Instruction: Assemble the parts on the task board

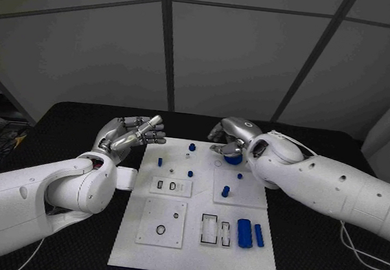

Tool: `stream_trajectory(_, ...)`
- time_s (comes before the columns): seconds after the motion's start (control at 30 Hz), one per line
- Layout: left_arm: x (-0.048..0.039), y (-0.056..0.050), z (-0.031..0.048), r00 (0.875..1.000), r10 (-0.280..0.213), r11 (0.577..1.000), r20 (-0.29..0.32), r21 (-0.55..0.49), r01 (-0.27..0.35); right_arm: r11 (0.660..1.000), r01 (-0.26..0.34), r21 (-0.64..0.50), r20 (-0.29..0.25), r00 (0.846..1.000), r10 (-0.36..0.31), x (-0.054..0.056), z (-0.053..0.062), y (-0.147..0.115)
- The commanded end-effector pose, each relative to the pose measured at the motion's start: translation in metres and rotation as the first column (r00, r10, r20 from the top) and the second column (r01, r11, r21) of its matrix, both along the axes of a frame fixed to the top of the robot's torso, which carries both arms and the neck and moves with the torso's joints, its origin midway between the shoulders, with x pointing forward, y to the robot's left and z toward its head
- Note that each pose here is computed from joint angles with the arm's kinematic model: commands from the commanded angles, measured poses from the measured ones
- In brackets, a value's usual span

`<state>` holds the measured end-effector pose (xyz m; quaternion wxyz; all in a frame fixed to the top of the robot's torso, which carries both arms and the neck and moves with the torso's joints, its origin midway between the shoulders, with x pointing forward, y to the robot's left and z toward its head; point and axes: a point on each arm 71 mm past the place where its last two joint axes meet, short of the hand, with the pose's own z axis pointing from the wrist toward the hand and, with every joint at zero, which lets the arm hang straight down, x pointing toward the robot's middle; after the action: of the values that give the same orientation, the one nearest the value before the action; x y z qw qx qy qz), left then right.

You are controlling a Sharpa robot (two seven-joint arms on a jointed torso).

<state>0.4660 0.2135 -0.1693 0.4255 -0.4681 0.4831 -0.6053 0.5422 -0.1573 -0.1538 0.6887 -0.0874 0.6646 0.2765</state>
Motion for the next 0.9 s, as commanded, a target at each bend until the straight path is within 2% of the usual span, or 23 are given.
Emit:
stream_trajectory(0.03,0.0004,0.0,0.0014,1.0,-0.02,1.0,0.01,-0.004,0.02,0.987,0.091,0.13,-0.081,0.993,-0.08,-0.003,0.003,-0.024)
stream_trajectory(0.2,0.0012,0.002,0.0007,1.0,-0.018,1.0,0.009,-0.002,0.018,0.983,0.152,0.1,-0.17,0.976,-0.134,-0.006,-0.002,-0.05)
stream_trajectory(0.4,0.0015,0.001,0.0,1.0,-0.023,1.0,0.006,-0.004,0.023,0.981,0.191,0.035,-0.235,0.956,-0.177,-0.006,-0.008,-0.063)
stream_trajectory(0.9,0.0025,-0.001,-0.001,1.0,-0.025,1.0,0.003,-0.005,0.025,0.98,0.192,-0.046,-0.284,0.938,-0.197,0.005,-0.018,-0.057)
